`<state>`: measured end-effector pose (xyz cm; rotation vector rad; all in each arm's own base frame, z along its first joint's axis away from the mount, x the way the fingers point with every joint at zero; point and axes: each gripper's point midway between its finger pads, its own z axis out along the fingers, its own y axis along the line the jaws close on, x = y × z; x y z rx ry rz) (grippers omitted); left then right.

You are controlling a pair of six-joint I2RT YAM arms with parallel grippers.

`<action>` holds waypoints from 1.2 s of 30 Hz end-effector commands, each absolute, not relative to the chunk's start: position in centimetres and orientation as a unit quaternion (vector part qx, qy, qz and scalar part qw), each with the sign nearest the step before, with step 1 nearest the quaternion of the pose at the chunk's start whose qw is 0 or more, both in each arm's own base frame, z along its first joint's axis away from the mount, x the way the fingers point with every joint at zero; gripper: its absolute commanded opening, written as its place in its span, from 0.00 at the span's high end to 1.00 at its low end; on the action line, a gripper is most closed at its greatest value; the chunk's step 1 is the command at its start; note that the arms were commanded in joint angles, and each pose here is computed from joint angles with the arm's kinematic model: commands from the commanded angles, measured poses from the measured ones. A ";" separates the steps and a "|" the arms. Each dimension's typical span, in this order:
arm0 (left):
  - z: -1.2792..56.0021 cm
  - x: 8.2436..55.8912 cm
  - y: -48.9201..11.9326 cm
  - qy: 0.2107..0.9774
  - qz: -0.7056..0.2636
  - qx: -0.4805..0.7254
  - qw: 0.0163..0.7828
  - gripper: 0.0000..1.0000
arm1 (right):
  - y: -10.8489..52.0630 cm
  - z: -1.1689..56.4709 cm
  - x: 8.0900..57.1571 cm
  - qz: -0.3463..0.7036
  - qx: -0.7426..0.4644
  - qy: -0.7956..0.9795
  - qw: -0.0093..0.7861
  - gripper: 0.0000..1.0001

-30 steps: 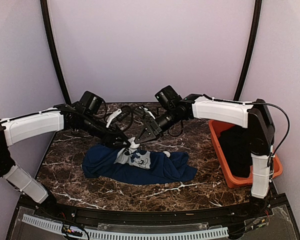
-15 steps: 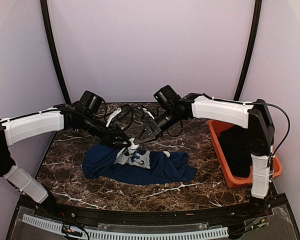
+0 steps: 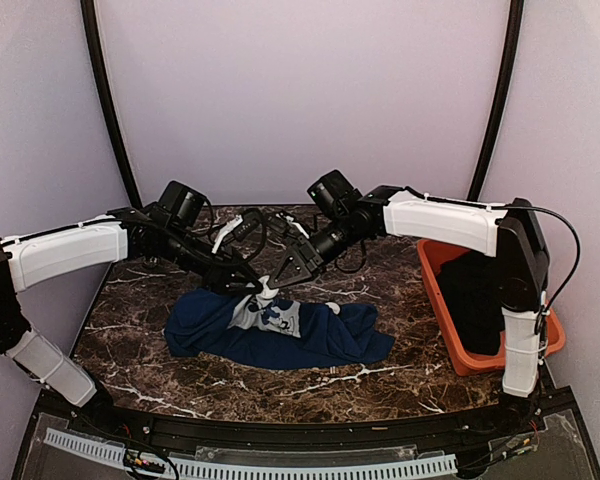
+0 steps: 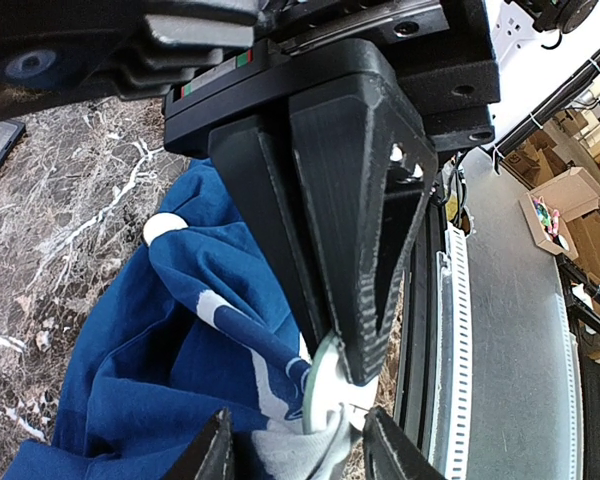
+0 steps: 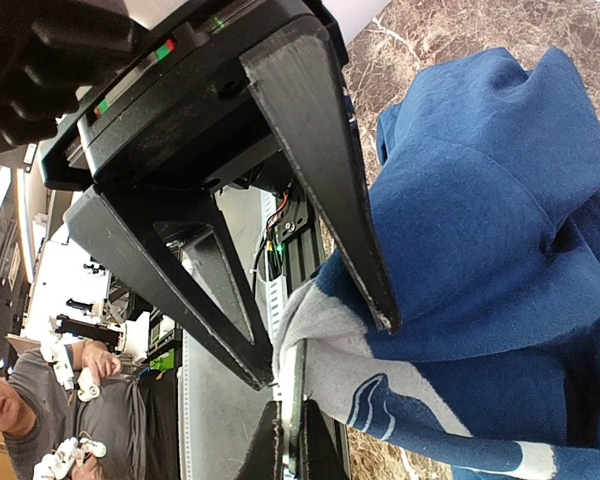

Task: Pin the brooch onto the clothing
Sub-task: Pin the brooch onto the flattened clothing.

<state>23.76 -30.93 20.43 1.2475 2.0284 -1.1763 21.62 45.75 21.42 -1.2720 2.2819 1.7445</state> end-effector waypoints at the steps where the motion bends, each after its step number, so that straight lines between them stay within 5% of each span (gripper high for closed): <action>1: 21.6 23.3 -30.8 0.732 -0.437 0.458 0.251 0.57 | 46.2 22.4 21.2 0.562 -0.420 0.712 0.009 1.00; 36: 19.0 23.4 -30.9 0.760 -0.397 0.465 0.221 0.64 | 46.7 22.1 21.3 0.556 -0.418 0.718 0.006 1.00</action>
